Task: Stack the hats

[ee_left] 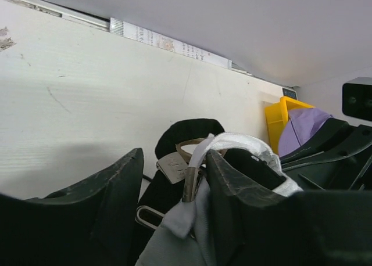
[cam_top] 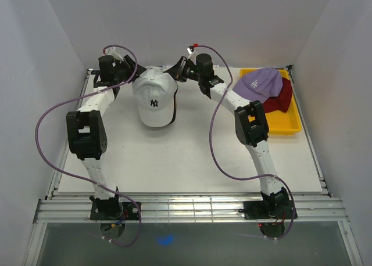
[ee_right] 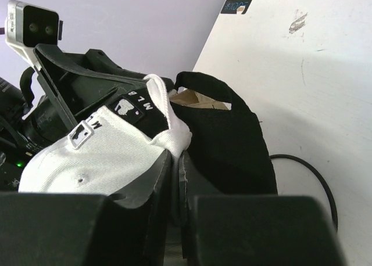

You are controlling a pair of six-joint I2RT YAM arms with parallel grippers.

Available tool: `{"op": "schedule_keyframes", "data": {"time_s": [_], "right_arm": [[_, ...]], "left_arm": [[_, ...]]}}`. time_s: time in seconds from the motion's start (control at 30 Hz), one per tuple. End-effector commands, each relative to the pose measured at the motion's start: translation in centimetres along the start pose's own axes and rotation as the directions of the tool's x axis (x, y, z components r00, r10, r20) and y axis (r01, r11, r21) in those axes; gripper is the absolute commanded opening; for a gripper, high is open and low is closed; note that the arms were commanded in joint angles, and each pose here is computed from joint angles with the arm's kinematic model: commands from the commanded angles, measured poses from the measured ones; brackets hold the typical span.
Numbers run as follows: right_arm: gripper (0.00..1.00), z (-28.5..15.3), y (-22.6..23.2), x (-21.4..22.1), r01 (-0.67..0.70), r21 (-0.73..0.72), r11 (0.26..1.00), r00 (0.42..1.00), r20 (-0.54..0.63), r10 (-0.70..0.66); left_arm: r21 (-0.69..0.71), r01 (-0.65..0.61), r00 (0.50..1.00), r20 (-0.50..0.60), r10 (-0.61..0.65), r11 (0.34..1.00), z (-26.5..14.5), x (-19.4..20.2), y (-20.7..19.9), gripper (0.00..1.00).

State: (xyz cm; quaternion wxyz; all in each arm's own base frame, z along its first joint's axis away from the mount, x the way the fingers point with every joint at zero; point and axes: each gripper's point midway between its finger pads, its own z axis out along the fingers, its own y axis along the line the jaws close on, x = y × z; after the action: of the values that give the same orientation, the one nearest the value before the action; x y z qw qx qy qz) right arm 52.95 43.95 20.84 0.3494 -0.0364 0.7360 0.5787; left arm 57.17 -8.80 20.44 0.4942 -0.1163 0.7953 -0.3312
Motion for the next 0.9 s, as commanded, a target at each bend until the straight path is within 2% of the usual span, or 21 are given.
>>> {"op": "schedule_keyframes", "data": {"time_s": [0.0, 0.43, 0.47, 0.6, 0.87], "right_arm": [[0.13, -1.8, -11.2, 5.0, -0.076, 0.248, 0.966, 0.986, -0.124, 0.11], [0.16, -1.6, -7.6, 2.6, -0.005, 0.128, 0.992, 0.996, -0.089, 0.017], [0.16, -1.6, -7.4, 2.4, 0.0, 0.121, 0.993, 0.996, -0.084, 0.01], [0.17, -1.5, -6.0, 1.5, 0.03, 0.088, 0.996, 0.997, -0.071, -0.024], [0.17, -1.6, -5.1, 0.8, 0.063, 0.065, 0.996, 0.996, -0.064, -0.059]], "left_arm": [[-0.177, -0.014, 0.986, -0.163, -0.016, 0.984, -1.5, 4.8, 4.6, 0.58], [-0.155, -0.045, 0.999, -0.024, 0.041, 0.987, -3.0, -2.2, 1.0, 0.66], [-0.152, -0.043, 0.999, -0.021, 0.04, 0.987, -3.0, -2.4, 0.8, 0.79], [-0.145, -0.022, 1.0, 0.0, 0.022, 0.989, -3.2, -3.2, 0.7, 0.8], [-0.024, 0.051, 0.998, 0.043, -0.05, 0.998, -4.4, -4.1, -0.5, 0.81]]}}
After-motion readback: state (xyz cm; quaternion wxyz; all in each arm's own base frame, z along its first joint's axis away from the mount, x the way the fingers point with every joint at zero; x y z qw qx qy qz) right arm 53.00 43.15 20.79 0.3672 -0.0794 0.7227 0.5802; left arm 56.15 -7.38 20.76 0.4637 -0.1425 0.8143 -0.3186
